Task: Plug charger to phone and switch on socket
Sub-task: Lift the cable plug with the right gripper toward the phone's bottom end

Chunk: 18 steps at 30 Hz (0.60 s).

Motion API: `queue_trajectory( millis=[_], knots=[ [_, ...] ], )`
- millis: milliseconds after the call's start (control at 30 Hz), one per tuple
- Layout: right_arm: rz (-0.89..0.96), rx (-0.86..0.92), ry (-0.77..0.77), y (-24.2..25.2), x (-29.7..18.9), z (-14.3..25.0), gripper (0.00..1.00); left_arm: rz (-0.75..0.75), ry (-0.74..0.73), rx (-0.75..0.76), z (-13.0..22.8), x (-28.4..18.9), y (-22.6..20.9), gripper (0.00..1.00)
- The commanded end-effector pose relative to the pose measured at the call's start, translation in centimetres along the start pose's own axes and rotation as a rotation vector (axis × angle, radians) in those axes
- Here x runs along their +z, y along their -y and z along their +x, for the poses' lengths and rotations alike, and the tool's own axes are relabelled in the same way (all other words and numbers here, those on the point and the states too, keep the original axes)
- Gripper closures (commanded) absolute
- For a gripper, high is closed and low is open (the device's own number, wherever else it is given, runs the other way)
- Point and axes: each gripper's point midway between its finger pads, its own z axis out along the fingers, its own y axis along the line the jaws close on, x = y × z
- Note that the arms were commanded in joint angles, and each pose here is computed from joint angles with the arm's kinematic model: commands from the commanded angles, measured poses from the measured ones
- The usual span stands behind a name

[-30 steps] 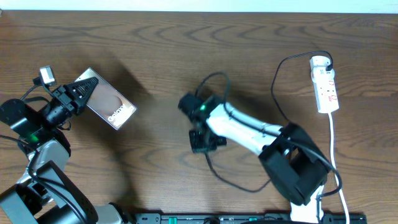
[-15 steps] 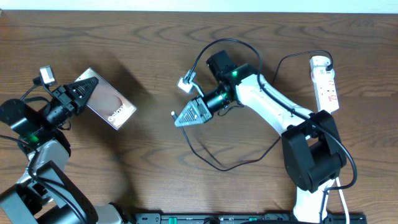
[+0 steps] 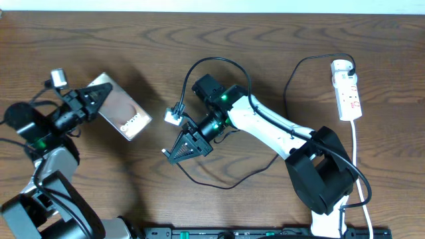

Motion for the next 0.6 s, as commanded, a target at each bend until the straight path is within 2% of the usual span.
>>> queue_trajectory(
  millis=[0,200,567],
  knots=[
    [-0.024,0.051,0.027,0.2,-0.5,-0.2,0.99,0.045,-0.084,0.06,1.0,1.9,2.2,0.93],
    [-0.16,0.096,0.111,-0.7,-1.7,-1.2,0.99,0.058,-0.084,0.112,1.1,3.1,2.9,0.93],
    [-0.174,0.141,0.121,2.6,-1.4,-0.1,0.99,0.058,-0.079,0.121,1.0,3.1,3.0,0.93]
  ],
)
